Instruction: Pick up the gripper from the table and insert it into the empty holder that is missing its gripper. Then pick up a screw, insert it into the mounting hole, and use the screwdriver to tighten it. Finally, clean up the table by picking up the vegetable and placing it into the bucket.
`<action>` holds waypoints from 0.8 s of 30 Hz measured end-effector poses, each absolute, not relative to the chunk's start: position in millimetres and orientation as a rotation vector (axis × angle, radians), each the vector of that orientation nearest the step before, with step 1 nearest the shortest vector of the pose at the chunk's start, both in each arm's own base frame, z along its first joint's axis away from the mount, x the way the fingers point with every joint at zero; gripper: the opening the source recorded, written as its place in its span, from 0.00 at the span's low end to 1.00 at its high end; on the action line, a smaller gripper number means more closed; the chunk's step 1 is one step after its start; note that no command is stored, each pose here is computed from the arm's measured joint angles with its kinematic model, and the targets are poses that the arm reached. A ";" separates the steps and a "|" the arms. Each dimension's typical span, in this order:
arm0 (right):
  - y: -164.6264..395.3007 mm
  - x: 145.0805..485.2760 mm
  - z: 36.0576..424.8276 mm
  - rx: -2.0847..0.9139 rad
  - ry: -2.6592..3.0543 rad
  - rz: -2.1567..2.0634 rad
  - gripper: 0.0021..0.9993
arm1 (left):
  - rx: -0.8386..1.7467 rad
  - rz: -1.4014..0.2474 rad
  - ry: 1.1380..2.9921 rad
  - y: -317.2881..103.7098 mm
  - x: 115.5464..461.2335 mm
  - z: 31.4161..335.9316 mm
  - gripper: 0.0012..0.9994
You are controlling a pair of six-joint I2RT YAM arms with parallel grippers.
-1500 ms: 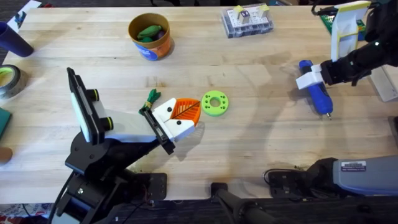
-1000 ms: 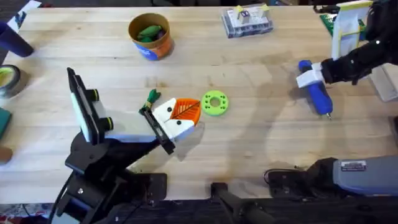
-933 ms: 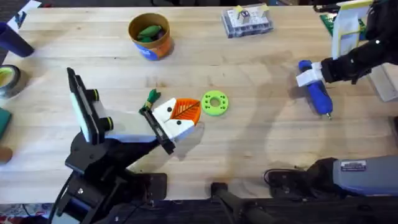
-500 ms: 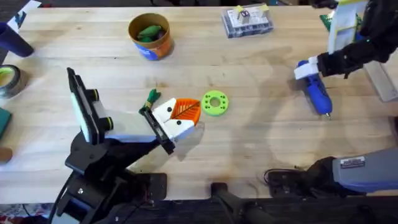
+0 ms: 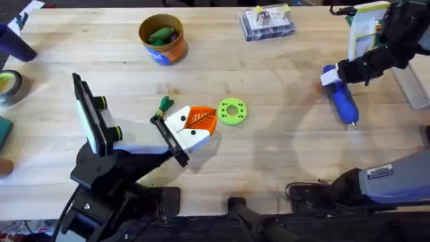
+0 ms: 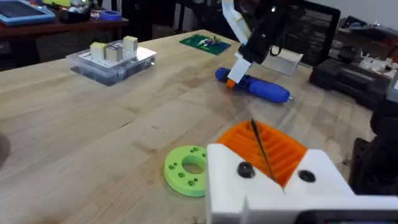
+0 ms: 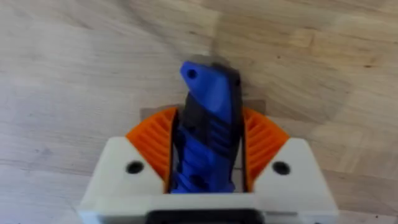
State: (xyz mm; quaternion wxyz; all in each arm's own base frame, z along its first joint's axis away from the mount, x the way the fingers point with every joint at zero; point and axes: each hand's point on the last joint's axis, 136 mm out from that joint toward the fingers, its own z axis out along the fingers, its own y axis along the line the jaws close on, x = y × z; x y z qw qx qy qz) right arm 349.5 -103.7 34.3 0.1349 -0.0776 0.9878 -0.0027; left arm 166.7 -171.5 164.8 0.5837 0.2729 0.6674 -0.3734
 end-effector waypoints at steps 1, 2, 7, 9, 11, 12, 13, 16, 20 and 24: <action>-104.0 349.8 34.2 -0.223 2.862 -0.010 0.46 | 0.637 -0.871 1.558 -171.5 166.7 164.7 0.01; -104.1 349.8 33.9 -0.222 2.863 -0.010 0.40 | 0.637 -0.871 1.558 -171.5 166.7 164.8 0.01; -103.7 348.4 33.2 -0.227 2.869 -0.007 0.05 | 0.637 -0.871 1.558 -171.5 166.7 164.8 0.01; -103.9 348.9 33.4 -0.223 2.868 -0.007 0.02 | 0.637 -0.871 1.558 -171.5 166.7 164.8 0.01; -103.8 348.8 33.5 -0.222 2.868 -0.007 0.02 | 0.637 -0.871 1.558 -171.5 166.7 164.8 0.01; -103.7 348.5 33.4 -0.222 2.869 -0.006 0.02 | 0.637 -0.871 1.558 -171.5 166.7 164.8 0.01; -103.5 347.9 33.6 -0.221 2.873 -0.004 0.02 | 0.637 -0.871 1.558 -171.5 166.7 164.8 0.01; -102.8 343.8 34.7 -0.183 2.895 0.014 0.02 | 0.637 -0.871 1.558 -171.5 166.7 164.8 0.01; -109.4 345.8 41.1 -0.069 2.878 0.018 0.02 | 0.637 -0.871 1.558 -171.5 166.7 164.8 0.01; -121.3 358.9 79.5 0.005 2.742 -0.049 0.02 | 0.637 -0.872 1.557 -171.5 166.6 164.8 0.01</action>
